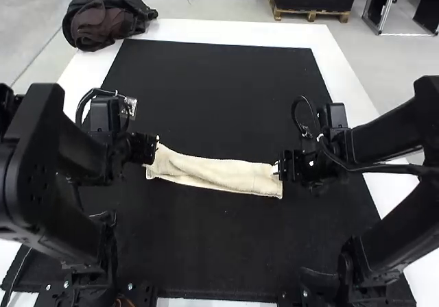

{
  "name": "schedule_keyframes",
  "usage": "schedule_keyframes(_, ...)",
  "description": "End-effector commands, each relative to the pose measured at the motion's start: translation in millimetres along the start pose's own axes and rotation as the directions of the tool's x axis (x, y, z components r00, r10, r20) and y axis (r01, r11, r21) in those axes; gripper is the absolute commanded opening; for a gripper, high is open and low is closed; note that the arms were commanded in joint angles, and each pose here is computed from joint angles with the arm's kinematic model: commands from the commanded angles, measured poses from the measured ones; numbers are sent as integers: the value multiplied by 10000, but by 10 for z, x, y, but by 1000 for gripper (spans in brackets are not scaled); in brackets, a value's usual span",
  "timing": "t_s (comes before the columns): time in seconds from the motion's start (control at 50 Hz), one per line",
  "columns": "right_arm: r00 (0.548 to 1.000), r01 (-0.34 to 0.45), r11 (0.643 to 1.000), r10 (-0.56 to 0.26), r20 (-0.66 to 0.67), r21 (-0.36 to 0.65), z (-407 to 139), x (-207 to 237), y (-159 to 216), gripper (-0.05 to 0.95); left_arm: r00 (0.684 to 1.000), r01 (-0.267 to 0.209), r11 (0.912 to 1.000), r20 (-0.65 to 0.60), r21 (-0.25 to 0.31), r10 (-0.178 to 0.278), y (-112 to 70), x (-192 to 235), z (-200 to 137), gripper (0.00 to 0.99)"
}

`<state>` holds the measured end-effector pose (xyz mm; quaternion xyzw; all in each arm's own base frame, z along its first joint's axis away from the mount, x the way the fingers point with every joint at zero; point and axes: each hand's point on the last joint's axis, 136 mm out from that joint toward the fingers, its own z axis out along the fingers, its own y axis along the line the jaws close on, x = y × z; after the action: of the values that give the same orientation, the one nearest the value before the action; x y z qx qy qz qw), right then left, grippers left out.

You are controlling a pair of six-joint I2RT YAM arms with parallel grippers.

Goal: Fold the towel.

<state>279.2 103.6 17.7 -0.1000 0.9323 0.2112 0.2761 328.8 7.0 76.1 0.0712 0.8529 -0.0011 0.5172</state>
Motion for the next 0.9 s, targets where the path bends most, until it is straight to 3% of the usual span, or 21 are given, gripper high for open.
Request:
schedule_keyframes(0.0,9998,162,9998,-164,127,141,10,-66,-34,907,9988,65,9997,483,-239,-54,65,-159,-36,967)
schedule_keyframes(0.12,9999,109,9998,-108,-43,145,53,-38,-53,907,9984,44,9998,563,-208,-33,64,-224,-50,967)
schedule_keyframes(0.28,9999,116,9997,-114,-60,214,116,-72,-87,905,9941,407,9988,1018,-258,-379,90,-402,-109,967)
schedule_keyframes(0.44,9999,156,9996,-155,-27,241,164,-119,-102,905,9874,388,9986,1549,-355,-328,108,-569,-200,967)
schedule_keyframes(0.72,9994,318,9992,-314,-174,243,255,-111,-81,905,9892,443,9984,1414,-362,-387,105,-555,-232,967)
schedule_keyframes(0.88,9984,504,9986,-499,-254,171,310,-92,-28,905,9879,728,9969,1394,-304,-679,103,-571,-229,967)
